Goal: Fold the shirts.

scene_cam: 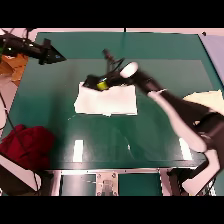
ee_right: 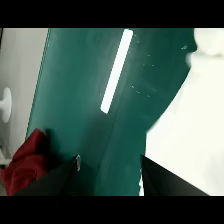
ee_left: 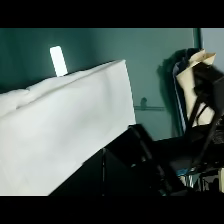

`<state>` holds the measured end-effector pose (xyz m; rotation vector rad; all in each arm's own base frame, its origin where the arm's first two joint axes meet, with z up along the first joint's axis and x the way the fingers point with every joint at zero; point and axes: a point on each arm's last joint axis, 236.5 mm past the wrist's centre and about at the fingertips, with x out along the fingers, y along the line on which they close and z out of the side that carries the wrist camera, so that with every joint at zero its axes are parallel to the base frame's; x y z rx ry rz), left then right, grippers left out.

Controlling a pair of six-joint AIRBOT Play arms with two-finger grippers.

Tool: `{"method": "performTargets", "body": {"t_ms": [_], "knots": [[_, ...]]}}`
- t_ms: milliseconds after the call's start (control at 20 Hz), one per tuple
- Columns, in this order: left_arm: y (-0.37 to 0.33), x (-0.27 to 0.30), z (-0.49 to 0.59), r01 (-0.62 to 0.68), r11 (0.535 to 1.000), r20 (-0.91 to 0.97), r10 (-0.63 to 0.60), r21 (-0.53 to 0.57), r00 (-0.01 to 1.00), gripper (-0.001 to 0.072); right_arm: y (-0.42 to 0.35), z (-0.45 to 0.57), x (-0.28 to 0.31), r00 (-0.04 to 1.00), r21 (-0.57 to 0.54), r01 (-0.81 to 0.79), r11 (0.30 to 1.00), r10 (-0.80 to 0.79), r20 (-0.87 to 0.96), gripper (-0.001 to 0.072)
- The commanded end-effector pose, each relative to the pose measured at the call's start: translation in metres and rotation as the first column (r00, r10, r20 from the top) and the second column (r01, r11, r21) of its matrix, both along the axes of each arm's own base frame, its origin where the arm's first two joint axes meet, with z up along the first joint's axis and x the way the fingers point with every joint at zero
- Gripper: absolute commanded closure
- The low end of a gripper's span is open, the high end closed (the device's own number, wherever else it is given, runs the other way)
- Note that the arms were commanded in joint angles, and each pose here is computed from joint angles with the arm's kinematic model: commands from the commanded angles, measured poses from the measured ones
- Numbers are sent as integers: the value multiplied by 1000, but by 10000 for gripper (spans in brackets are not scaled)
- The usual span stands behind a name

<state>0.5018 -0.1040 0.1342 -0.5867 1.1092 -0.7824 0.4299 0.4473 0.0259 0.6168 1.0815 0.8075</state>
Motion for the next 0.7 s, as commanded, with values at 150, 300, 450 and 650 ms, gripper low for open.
{"method": "performTargets", "body": {"t_ms": [150,300,450,650], "knots": [[19,0,0,2,1000,31,-2,15,1000,683,-63,-3,53,994,-11,112,994,-112,-13,275],[19,0,0,-1,1000,31,1,17,1000,683,-177,8,66,990,-118,118,986,-126,-56,327],[27,3,-10,-19,998,25,17,65,1000,683,-285,-24,49,965,-259,178,949,-221,-145,277],[42,15,-21,-79,987,45,74,138,996,683,-329,-103,-6,916,-332,169,928,-272,-296,149]]}}
